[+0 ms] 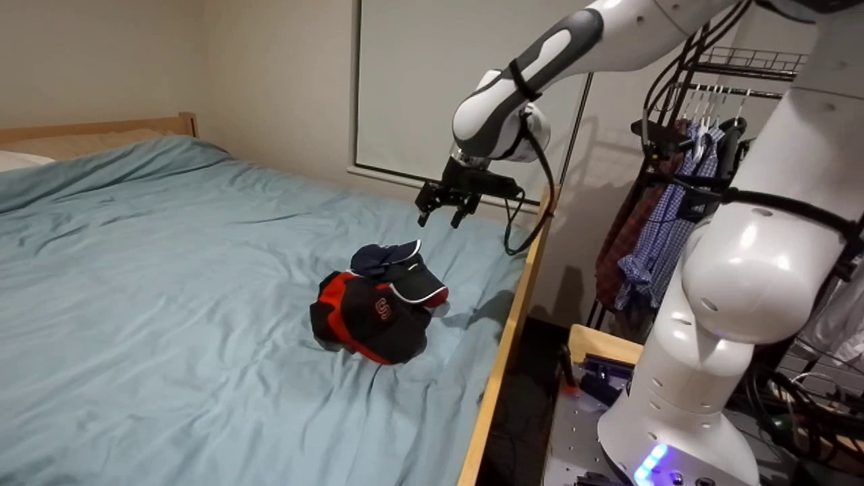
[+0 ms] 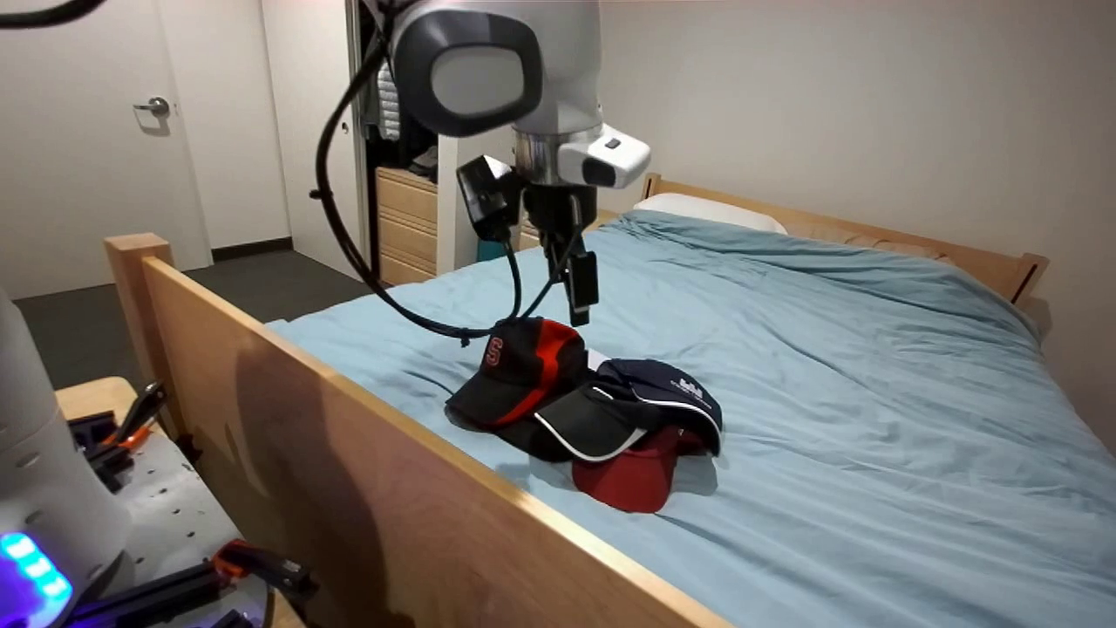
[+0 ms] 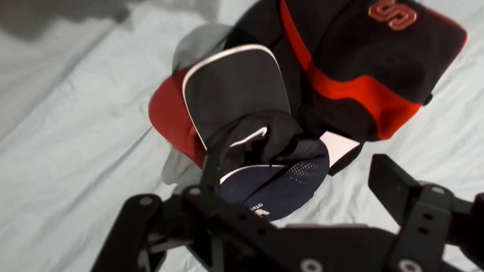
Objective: Stack the cap on the bed
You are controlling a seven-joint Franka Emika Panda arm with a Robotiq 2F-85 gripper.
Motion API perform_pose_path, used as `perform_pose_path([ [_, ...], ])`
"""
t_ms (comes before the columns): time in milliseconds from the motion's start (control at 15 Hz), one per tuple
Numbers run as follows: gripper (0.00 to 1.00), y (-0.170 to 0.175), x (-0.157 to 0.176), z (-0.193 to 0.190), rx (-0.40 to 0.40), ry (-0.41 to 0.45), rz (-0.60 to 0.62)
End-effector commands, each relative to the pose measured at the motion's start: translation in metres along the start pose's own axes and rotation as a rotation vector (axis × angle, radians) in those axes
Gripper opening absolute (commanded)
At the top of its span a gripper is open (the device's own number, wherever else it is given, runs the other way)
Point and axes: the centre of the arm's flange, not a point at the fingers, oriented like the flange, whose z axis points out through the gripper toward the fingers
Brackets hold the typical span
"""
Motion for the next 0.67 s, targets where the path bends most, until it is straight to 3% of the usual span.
perform_pose_path([
  [0,1.0,-0.003,0.006,0.008,0.005,0.018,0.018],
  [133,1.0,-0.009,0.012,0.016,0.005,0.024,0.023],
  [200,1.0,-0.01,0.018,0.022,-0.027,0.025,0.169],
  [600,1.0,0.024,0.058,0.089,-0.012,0.004,0.489],
])
